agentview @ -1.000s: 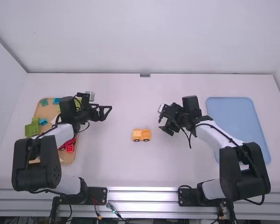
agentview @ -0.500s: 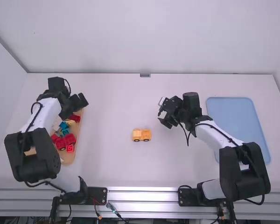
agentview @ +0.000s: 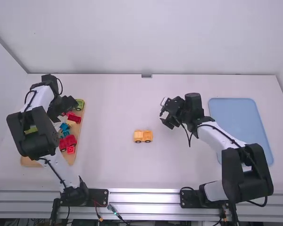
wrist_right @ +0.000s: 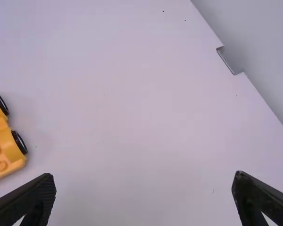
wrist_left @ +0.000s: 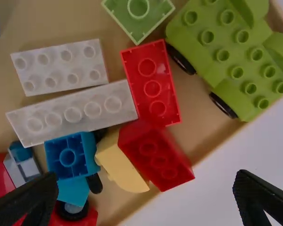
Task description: Assemble lego blocks to make yellow taxi
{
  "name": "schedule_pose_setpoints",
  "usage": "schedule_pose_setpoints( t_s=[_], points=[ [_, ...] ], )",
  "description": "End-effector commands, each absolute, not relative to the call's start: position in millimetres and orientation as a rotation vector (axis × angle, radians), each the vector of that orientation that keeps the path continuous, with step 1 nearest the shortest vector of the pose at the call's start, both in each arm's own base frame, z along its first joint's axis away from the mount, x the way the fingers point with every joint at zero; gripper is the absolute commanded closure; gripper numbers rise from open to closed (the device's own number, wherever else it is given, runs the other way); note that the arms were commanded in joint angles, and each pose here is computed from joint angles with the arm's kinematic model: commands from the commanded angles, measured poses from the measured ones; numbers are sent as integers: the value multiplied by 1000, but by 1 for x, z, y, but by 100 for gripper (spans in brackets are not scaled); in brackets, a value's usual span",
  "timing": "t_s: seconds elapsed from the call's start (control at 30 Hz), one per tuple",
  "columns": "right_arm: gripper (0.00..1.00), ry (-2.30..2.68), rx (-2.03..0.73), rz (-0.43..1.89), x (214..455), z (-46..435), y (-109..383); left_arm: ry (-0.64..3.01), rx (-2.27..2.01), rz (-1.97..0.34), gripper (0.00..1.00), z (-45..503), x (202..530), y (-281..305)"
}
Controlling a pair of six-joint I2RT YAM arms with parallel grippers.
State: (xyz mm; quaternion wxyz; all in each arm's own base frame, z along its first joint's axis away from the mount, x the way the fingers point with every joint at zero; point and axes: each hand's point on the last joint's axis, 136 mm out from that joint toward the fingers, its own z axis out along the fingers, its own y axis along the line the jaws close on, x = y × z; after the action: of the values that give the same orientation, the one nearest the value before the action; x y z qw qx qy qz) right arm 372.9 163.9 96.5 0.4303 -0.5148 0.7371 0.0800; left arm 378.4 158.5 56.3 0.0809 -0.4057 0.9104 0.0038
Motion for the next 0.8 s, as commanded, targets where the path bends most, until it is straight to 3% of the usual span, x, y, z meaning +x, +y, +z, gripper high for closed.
schedule_pose_setpoints(
  t_s=[0.0,0.23,0.37,0.5,0.57,0.67,0.77],
  points=[
    [1,1825,-1271,195,374,103,165,2708,-1243,40,1,61,377,159],
    [1,1814,-1271,191,375,105,166,2695,-1373,48,1,55,365,156],
    [1,1817,-1265,188,376,105,164,2685,-1422,49,22,52,361,154],
    [1,1820,-1264,188,376,105,163,2639,-1523,44,27,49,358,153],
    [1,1820,-1264,188,376,105,163,2641,-1528,44,27,47,358,150],
    [1,1820,-1264,188,376,105,163,2659,-1512,-5,15,46,360,143],
    [1,1819,-1264,188,376,105,163,2639,-1552,12,16,46,357,147]
  ],
)
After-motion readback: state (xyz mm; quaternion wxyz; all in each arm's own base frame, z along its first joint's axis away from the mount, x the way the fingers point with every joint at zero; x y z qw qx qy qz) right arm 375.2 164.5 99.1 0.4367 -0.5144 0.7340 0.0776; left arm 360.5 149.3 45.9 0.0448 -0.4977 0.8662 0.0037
